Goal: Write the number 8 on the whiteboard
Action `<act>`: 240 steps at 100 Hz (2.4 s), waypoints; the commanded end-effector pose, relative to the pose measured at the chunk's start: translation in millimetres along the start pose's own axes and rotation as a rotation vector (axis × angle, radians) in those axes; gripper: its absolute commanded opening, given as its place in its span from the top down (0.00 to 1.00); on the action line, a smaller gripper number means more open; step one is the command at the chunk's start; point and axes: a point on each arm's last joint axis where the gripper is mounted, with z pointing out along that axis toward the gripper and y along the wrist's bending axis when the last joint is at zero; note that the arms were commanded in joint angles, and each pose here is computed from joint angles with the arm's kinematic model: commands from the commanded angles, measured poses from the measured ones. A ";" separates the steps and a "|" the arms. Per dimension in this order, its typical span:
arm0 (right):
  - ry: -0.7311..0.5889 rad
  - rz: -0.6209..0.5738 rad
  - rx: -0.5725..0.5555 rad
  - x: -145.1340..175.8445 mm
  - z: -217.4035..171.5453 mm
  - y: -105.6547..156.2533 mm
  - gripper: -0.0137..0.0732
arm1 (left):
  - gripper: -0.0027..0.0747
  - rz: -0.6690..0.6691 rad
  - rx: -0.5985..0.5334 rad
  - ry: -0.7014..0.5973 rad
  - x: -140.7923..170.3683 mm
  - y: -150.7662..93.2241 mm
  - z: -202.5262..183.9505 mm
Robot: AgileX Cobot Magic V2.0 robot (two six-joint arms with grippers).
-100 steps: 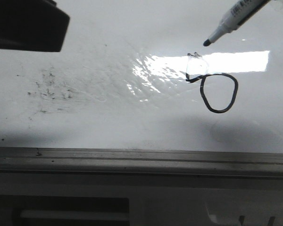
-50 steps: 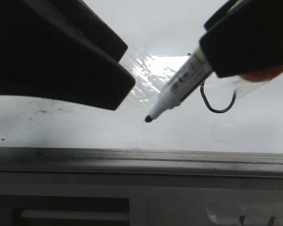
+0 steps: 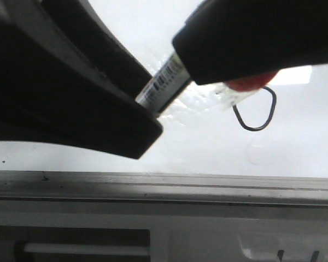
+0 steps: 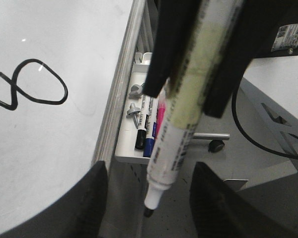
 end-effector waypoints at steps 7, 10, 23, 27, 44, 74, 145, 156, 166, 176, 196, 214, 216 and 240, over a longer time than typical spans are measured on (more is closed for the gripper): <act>-0.109 0.007 0.027 -15.5 -3.0 -4.3 0.92 | 0.52 -0.043 -0.023 -0.061 -13.7 5.6 0.2; -0.107 0.009 0.026 -15.2 -3.0 -4.2 0.92 | 0.53 -0.051 -0.029 -0.065 -13.9 6.4 0.6; -0.103 0.013 0.024 -14.9 -2.9 -4.0 0.92 | 0.60 -0.077 -0.047 -0.084 -15.5 8.2 0.5; -0.103 0.013 0.024 -14.9 -2.9 -4.0 0.92 | 0.62 -0.078 -0.047 -0.084 -15.5 8.2 0.4; -0.103 0.013 0.024 -14.9 -2.9 -4.0 0.92 | 0.72 -0.077 -0.043 -0.084 -15.5 7.8 0.5; -0.065 0.013 0.013 -11.5 -0.2 -3.0 0.92 | 0.88 -0.065 -0.025 -0.099 -17.0 6.2 0.4; -0.068 0.014 0.013 -11.8 4.9 -2.9 0.92 | 0.99 0.001 -0.023 -0.073 -14.3 5.6 0.8; -0.074 0.016 0.014 -12.5 4.8 -3.0 0.92 | 0.99 0.005 -0.031 -0.070 -14.1 6.3 0.8; -0.074 0.016 0.014 -12.5 4.8 -3.0 0.92 | 0.99 0.001 -0.043 -0.073 -14.3 7.4 0.7; -0.073 0.025 0.011 -12.3 4.8 -2.8 0.91 | 0.99 -0.011 -0.047 -0.081 -15.0 7.8 0.7; -0.070 0.041 0.006 -12.1 4.9 -2.4 0.61 | 0.99 -0.075 -0.045 -0.121 -18.5 7.9 0.3; -0.084 0.043 0.017 -13.1 0.4 -4.0 0.29 | 0.99 -0.154 -0.033 -0.146 -15.1 5.6 2.3; -0.090 0.043 0.018 -13.6 -1.1 -4.1 0.29 | 0.99 -0.164 -0.030 -0.144 -13.3 4.9 3.0; -0.177 0.052 0.055 -18.9 -29.5 -8.2 0.30 | 0.99 -0.350 -0.051 -0.169 2.2 1.7 8.3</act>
